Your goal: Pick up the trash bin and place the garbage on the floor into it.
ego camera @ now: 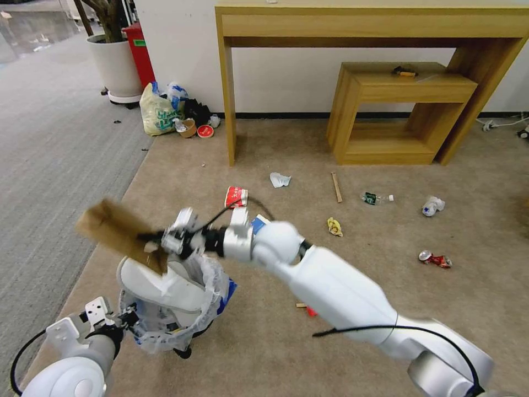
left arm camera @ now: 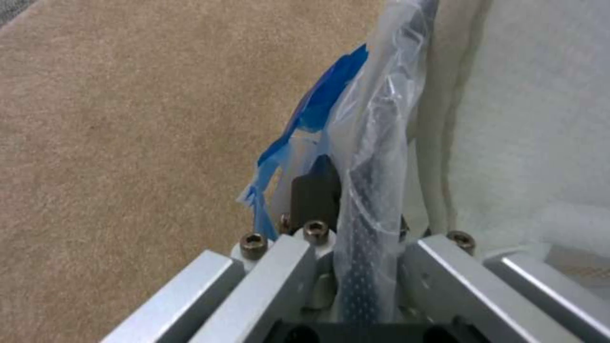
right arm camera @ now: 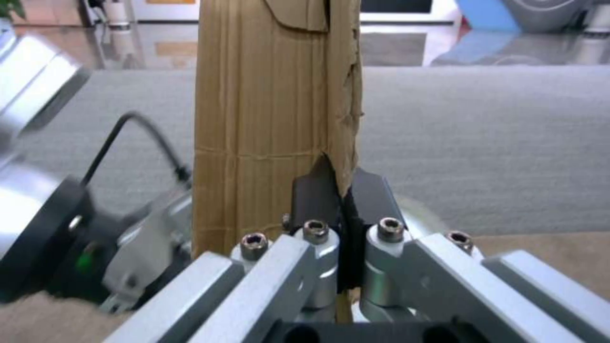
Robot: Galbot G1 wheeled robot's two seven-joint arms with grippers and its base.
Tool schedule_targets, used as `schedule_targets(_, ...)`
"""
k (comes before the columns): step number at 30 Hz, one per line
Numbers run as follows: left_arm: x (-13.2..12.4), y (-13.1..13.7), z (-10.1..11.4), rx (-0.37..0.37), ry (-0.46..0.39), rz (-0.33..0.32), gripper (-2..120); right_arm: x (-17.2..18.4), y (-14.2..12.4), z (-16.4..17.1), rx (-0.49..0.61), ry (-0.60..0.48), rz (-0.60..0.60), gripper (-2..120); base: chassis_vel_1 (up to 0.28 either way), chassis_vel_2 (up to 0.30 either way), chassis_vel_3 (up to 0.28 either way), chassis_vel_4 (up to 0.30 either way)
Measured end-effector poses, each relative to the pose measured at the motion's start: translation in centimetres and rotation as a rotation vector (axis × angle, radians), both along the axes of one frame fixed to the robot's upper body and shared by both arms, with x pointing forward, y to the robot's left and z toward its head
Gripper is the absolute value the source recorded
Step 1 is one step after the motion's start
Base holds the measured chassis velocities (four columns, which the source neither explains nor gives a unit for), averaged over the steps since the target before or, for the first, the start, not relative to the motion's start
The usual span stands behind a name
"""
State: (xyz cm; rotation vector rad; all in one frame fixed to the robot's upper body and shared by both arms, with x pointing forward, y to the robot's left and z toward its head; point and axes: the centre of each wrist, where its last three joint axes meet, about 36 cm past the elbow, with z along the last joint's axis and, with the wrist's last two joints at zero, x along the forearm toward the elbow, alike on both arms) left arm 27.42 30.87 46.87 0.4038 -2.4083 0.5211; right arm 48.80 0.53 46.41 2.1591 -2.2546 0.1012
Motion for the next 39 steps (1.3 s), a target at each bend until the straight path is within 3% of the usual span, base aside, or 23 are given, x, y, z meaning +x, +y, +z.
schedule_targets(17, 0.1, 0.3, 0.6, -0.015, 0.0, 0.014, 0, -2.0, -2.7, -2.3, -0.059, 0.002, -0.018, 0, 0.0, 0.0, 0.0, 0.0)
schedule_targets(20, 0.2, 0.4, 0.8, -0.022, -0.003, 0.017, 0, -2.3, -3.5, -2.8, -0.07, -0.016, -0.041, 13, 0.0, 0.0, 0.0, 0.0)
schedule_targets(24, 0.2, 0.4, 0.8, -0.022, -0.005, 0.016, 0, -2.4, -3.7, -3.1, -0.068, -0.018, -0.056, 21, 0.0, 0.0, 0.0, 0.0)
schedule_targets(27, 0.2, 0.5, 0.9, -0.027, -0.007, 0.015, 0, -2.6, -4.0, -3.3, -0.068, -0.003, -0.087, 38, 0.0, 0.0, 0.0, 0.0)
schedule_targets(29, 0.2, 0.5, 0.9, -0.028, -0.007, 0.015, 0, -2.7, -4.0, -3.3, -0.068, -0.001, -0.089, 38, 0.0, 0.0, 0.0, 0.0)
schedule_targets(35, 0.2, 0.8, 1.2, -0.025, -0.014, 0.014, 0, -2.2, -4.9, -1.9, -0.026, -0.008, -0.177, 68, 0.0, 0.0, 0.0, 0.0)
schedule_targets(36, 0.2, 0.8, 1.2, -0.025, -0.014, 0.014, 0, -2.2, -4.9, -1.9, -0.026, -0.008, -0.177, 68, 0.0, 0.0, 0.0, 0.0)
schedule_targets(39, 0.1, 1.0, 1.0, -0.023, -0.01, 0.016, 0, -1.8, -8.1, -0.6, -0.027, -0.026, -0.26, 84, 0.0, 0.0, 0.0, 0.0)
